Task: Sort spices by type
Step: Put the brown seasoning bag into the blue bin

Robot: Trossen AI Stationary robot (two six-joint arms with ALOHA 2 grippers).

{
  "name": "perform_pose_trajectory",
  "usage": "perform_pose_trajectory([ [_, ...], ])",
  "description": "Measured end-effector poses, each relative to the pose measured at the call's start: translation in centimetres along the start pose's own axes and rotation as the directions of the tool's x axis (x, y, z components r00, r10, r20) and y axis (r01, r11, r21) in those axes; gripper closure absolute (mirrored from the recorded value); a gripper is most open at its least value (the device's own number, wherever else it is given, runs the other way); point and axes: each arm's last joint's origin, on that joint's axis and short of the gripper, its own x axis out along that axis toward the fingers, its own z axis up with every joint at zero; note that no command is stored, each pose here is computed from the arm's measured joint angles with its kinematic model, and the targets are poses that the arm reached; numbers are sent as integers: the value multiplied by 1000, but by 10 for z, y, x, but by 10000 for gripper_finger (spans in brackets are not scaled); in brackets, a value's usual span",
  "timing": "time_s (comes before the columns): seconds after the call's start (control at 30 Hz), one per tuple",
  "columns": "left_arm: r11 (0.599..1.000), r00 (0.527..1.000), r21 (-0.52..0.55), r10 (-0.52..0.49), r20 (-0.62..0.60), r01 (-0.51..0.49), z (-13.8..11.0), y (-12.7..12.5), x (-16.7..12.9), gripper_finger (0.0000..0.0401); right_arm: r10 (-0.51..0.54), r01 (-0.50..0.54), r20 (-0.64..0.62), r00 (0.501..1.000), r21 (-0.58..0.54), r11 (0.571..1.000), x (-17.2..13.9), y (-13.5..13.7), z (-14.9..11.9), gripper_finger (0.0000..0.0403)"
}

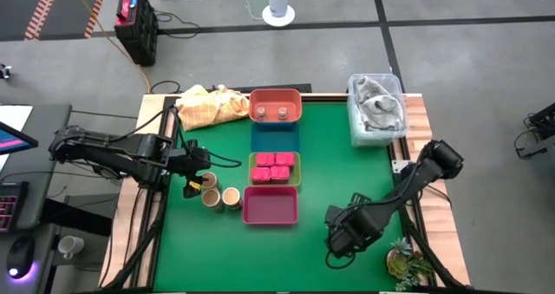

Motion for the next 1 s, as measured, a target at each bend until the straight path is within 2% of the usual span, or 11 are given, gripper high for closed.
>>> perform_pose_trajectory([
  [0.1,1000,1000,-7,0,0,0,0,0,0,189,-73,72,-50,996,-12,997,10,-1,3,161],
  [0.2,1000,1000,-8,0,0,0,0,0,0,189,-126,120,-101,987,-64,991,19,-2,5,196],
  [0.3,1000,1000,-8,4,1,-4,0,0,0,189,-112,100,-109,988,-112,989,22,-1,9,262],
  [0.43,1000,1000,-3,13,4,-13,0,0,0,189,-79,61,-93,993,-179,982,19,-3,13,372],
  [0.47,1000,1000,-3,21,6,-21,0,1,0,189,-82,63,-96,992,-193,979,17,-6,14,383],
  [0.57,997,997,-2,73,20,-73,1,2,0,189,-105,82,-93,990,-222,972,14,-16,20,379],
  [0.73,990,990,11,139,36,-139,1,4,0,189,-208,177,-76,975,-297,938,11,-39,38,384],
  [0.87,976,975,24,216,57,-218,2,6,-1,189,-301,288,16,953,-344,894,-6,-59,61,389],
  [1.0,971,970,22,237,62,-239,2,7,-1,189,-350,371,125,928,-348,861,-29,-82,88,381],
])
